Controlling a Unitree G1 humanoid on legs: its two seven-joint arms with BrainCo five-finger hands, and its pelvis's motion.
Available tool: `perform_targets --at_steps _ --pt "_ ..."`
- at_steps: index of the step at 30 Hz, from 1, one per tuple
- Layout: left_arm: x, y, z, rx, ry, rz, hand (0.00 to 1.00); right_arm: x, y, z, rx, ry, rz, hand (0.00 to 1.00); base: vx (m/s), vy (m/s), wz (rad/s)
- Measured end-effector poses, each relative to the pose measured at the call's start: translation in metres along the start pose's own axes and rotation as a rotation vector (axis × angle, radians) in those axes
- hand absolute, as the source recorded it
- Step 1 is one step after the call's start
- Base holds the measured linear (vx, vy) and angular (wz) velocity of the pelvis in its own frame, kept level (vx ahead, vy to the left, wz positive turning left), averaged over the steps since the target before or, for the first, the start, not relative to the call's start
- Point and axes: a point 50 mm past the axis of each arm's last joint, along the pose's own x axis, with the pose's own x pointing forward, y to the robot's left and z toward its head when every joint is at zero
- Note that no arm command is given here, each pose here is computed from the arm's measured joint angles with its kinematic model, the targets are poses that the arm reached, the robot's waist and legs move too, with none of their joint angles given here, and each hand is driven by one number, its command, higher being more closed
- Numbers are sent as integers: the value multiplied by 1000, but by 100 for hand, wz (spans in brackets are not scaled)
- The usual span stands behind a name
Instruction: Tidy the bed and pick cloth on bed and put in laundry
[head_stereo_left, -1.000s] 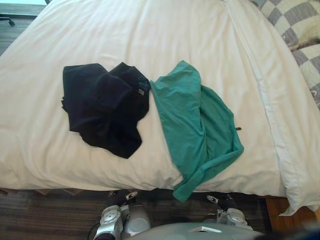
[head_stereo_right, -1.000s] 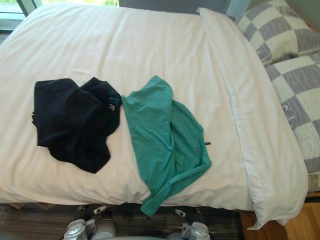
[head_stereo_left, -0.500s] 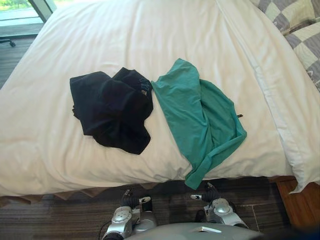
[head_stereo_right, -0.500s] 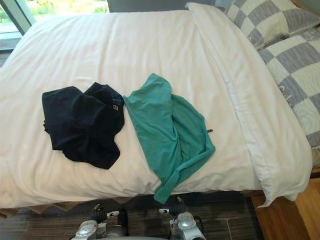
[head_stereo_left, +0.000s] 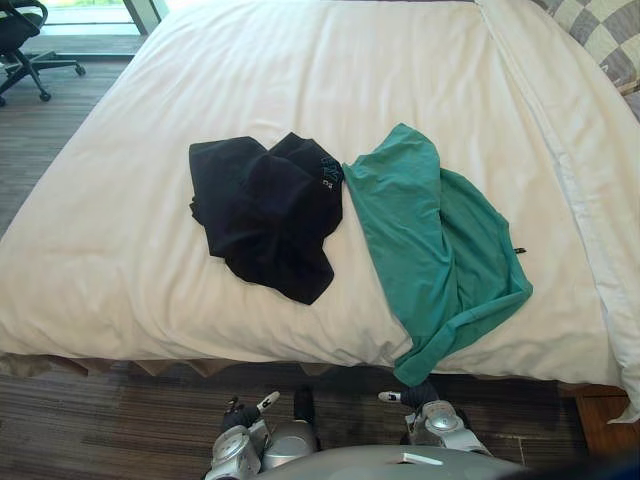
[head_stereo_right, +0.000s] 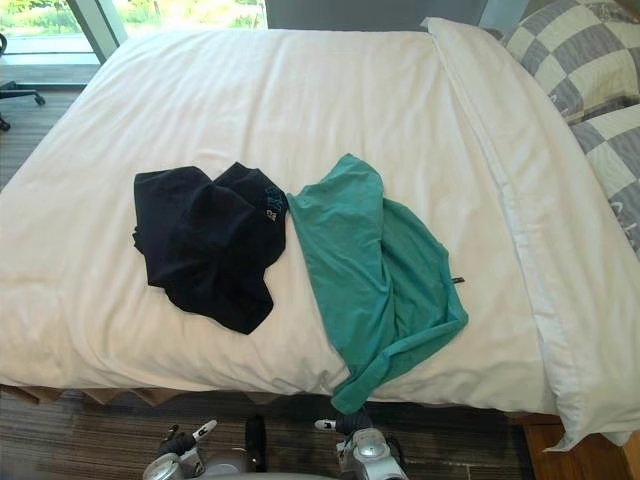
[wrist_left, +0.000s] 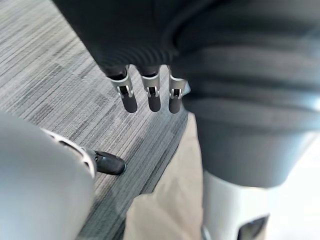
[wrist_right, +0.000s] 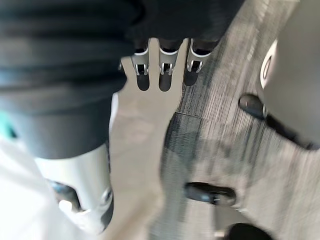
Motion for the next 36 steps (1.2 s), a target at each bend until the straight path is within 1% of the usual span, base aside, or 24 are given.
perform_targets --at_steps 1,2,4,6,7,8,9,11,13,14,15,16,17,18,20,23,25,27,29,30,31,32,34,36 --pt "0 3 -2 -43 13 15 0 0 -7 -1 93 10 -37 0 78 74 6" --pt "0 6 -4 -67 22 25 0 0 -12 -4 150 21 -61 0 102 73 8" --pt "-1 20 -8 -199 44 85 0 -3 -33 -16 386 57 -176 0 124 70 12" --pt "-1 30 -12 -306 68 133 0 -7 -48 -29 567 92 -271 0 110 36 6" --pt "-1 41 -12 -405 72 183 0 -12 -60 -44 701 129 -353 0 96 -5 7" --pt "-1 57 -9 -533 54 251 0 -20 -75 -60 854 159 -458 0 74 -11 7" --pt "-1 60 -8 -560 48 265 0 -21 -79 -63 882 163 -481 0 39 -26 2" --pt "-1 77 8 -743 -30 344 0 -34 -104 -80 1064 163 -638 0 6 -38 -10" --pt "-6 95 33 -845 -163 389 0 -49 -132 -83 1130 86 -768 0 21 -21 -24" --pt "-12 105 56 -881 -293 398 0 -58 -150 -78 1127 19 -837 0 43 -3 -18" --pt "-17 110 68 -893 -363 396 0 -61 -156 -71 1130 -25 -857 0 52 -4 -4" --pt "-28 116 97 -918 -512 376 0 -69 -172 -55 1124 -136 -896 0 46 -4 3" --pt "-45 121 132 -935 -693 334 0 -80 -187 -30 1084 -273 -927 0 42 -4 1" --pt "-53 122 145 -934 -760 318 0 -85 -193 -20 1064 -329 -935 0 39 -9 0" --pt "-82 126 180 -927 -959 280 0 -103 -205 18 1007 -524 -952 0 49 -13 4" --pt "-114 132 207 -899 -1148 266 0 -126 -216 56 952 -732 -982 0 70 -17 13" --pt "-139 137 223 -818 -1281 276 0 -143 -219 81 886 -869 -996 0 103 -24 12" --pt "-149 137 231 -756 -1337 281 0 -145 -218 93 838 -913 -990 0 121 -29 10" --pt "-153 130 241 -625 -1372 294 0 -141 -217 106 768 -931 -967 0 99 -31 7" --pt "-155 121 249 -509 -1394 296 0 -136 -214 117 725 -944 -938 0 31 -23 -1" --pt "-155 117 251 -461 -1396 300 0 -134 -212 121 703 -944 -923 0 18 -32 -14" --pt "-153 107 254 -339 -1391 314 0 -126 -208 130 666 -944 -881 0 10 -28 -23" --pt "-145 96 255 -242 -1363 321 0 -121 -202 135 622 -943 -846 0 -2 -25 -23" --pt "-130 82 253 -128 -1293 328 0 -117 -192 141 545 -944 -804 0 -15 -18 -21"
